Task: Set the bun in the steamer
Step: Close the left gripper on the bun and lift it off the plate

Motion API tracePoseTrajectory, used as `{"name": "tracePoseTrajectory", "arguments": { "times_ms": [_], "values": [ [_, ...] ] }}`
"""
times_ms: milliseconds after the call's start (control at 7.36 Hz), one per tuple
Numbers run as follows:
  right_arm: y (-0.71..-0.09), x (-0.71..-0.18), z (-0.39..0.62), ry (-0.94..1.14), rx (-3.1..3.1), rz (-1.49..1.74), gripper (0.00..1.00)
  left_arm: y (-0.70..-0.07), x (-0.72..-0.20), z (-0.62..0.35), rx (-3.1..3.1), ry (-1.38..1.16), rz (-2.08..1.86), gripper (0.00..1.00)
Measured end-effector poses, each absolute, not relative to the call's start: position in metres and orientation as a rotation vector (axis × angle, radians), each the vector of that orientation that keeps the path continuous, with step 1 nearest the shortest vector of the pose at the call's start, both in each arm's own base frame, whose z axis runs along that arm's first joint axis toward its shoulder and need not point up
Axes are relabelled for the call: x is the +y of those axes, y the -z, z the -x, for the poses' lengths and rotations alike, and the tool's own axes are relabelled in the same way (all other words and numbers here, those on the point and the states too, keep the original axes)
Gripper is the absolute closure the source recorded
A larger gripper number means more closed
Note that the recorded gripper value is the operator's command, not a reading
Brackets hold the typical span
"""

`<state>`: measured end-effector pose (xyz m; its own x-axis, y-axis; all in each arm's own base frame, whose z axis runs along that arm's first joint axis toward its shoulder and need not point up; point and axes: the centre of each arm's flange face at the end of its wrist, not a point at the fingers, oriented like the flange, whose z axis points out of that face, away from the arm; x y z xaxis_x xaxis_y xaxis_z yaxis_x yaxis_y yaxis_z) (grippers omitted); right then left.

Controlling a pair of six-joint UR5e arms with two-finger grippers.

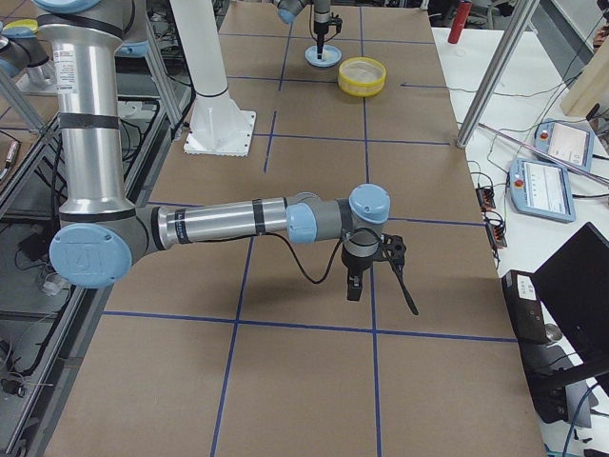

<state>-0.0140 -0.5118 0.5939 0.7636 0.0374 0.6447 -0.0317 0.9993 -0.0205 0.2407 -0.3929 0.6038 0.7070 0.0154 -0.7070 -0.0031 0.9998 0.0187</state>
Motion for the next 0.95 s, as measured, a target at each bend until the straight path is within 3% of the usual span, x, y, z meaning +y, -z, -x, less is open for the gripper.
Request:
{"name": "tracePoseTrajectory", "arguments": {
  "times_ms": [543,951],
  "values": [
    [-0.5939,-0.5118,0.0143,-0.037,-0.701,0.009,0.00,-0.6041,-0.3934,-0.2401,0.782,-0.007,-0.020,0.50],
    [-0.5937,-0.5118,0.0142,-0.037,-0.701,0.008,0.00,-0.6022,-0.3934,-0.2395,0.785,-0.007,-0.022,0.63]
  ]
}}
